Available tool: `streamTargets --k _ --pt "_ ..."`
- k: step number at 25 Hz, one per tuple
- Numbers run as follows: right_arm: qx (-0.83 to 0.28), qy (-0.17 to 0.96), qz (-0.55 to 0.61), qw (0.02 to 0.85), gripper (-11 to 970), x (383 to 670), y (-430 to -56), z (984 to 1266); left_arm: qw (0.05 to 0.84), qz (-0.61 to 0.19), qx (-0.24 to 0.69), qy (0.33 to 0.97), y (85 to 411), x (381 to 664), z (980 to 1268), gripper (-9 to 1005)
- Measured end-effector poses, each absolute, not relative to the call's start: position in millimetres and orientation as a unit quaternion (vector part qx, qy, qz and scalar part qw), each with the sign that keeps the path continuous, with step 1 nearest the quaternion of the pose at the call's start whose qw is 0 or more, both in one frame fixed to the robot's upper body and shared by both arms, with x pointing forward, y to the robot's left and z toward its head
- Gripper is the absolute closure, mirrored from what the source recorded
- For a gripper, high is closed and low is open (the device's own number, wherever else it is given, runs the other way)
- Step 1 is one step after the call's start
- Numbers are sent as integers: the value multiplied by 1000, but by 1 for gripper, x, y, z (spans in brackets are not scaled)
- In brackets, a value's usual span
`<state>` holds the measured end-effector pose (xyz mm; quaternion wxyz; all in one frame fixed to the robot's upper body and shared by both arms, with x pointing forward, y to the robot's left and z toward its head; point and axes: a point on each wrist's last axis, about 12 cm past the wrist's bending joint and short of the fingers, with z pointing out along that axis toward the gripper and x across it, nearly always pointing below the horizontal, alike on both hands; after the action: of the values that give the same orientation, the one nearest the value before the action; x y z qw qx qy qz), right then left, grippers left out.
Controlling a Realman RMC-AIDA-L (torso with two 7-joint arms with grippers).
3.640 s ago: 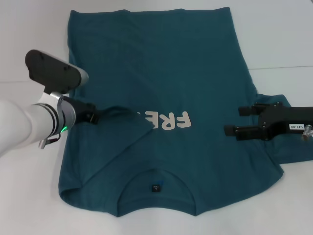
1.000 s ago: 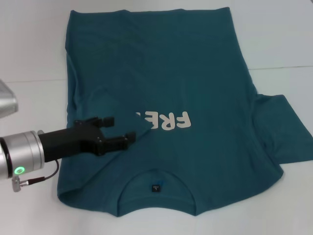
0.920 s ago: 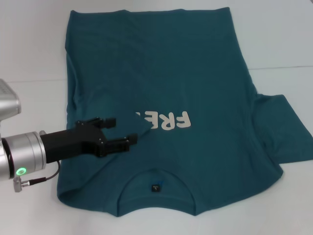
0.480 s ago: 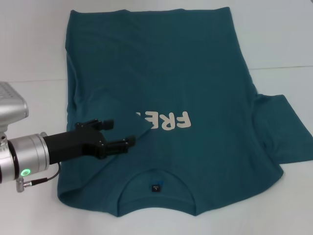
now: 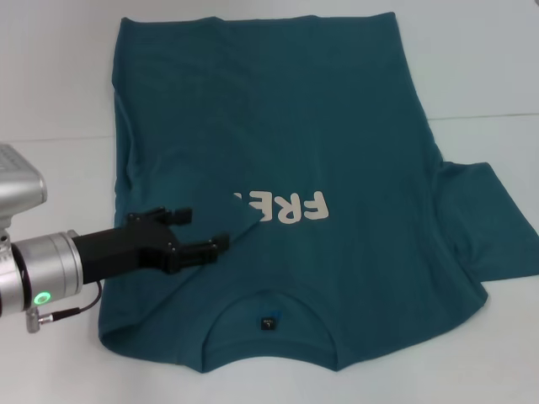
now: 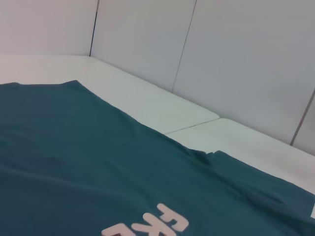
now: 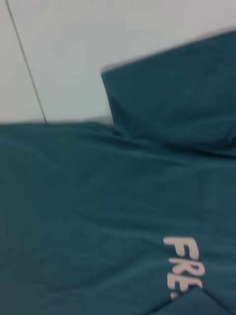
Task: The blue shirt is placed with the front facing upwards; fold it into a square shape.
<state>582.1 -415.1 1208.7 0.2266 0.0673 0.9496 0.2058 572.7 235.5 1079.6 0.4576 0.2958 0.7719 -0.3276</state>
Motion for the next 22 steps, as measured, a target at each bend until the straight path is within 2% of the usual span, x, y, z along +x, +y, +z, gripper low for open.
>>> streamTargets --k 7,16,22 --pt "85 957 155 231 35 576 -436 1193 452 -320 280 784 236 574 1072 118" --pt "102 953 173 226 33 579 -440 1162 455 -322 280 782 234 576 1073 117" --pt "101 952 180 228 32 585 -438 1154 452 -326 278 782 231 575 1072 117"
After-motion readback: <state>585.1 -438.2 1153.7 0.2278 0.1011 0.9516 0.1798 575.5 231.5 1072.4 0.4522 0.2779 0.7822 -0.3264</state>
